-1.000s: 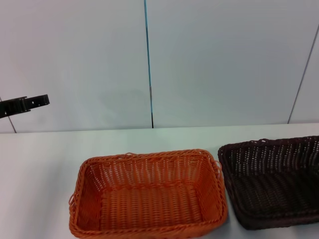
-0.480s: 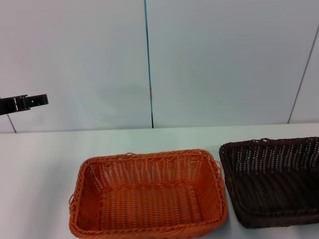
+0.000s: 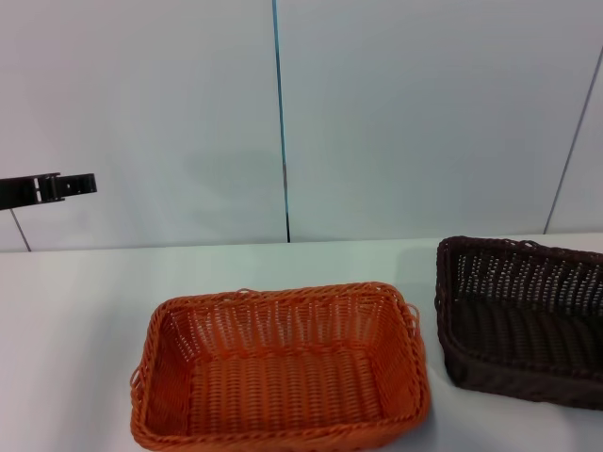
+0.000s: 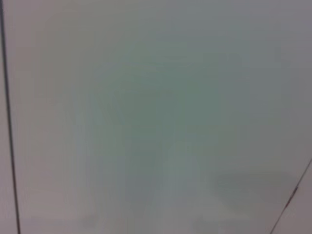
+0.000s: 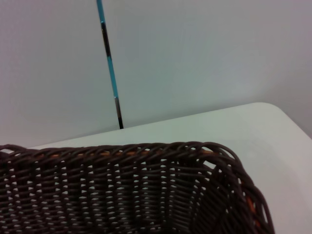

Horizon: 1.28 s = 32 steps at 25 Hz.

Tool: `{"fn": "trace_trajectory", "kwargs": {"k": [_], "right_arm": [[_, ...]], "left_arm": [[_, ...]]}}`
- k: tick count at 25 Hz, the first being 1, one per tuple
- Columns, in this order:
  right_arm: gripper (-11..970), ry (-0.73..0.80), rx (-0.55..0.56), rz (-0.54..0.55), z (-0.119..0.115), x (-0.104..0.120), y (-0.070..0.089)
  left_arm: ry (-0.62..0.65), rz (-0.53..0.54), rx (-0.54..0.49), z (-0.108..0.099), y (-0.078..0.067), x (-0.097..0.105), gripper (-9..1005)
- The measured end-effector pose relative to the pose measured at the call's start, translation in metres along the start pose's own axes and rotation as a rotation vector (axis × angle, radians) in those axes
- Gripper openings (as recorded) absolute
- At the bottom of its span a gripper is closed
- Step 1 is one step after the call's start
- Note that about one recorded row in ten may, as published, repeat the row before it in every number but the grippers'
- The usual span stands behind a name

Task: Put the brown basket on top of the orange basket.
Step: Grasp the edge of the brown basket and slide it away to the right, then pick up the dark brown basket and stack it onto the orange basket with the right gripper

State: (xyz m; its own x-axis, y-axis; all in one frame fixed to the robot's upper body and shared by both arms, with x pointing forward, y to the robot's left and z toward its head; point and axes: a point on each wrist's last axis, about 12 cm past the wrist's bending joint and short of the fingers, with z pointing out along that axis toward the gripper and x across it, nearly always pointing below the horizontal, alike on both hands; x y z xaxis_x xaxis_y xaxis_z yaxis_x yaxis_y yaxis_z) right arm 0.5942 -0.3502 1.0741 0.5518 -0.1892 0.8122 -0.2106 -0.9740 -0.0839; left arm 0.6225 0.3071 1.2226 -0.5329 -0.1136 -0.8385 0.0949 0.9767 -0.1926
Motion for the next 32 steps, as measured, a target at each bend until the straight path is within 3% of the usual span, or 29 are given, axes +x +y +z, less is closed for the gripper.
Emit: {"fn": "trace_trajectory", "kwargs": {"k": [15, 17, 32], "right_arm": [[671, 0.038, -0.002, 0.021, -0.002, -0.004, 0.006], [568, 0.036, -0.004, 0.023, -0.001, -0.006, 0.007], [551, 0.045, 0.001, 0.026, 0.001, -0.024, 0.008]], "left_arm": [[0.073, 0.016, -0.014, 0.001, -0.007, -0.003, 929], [0.078, 0.014, -0.012, 0.001, -0.008, -0.004, 929], [0.114, 0.023, -0.008, 0.001, -0.012, -0.007, 928]]}}
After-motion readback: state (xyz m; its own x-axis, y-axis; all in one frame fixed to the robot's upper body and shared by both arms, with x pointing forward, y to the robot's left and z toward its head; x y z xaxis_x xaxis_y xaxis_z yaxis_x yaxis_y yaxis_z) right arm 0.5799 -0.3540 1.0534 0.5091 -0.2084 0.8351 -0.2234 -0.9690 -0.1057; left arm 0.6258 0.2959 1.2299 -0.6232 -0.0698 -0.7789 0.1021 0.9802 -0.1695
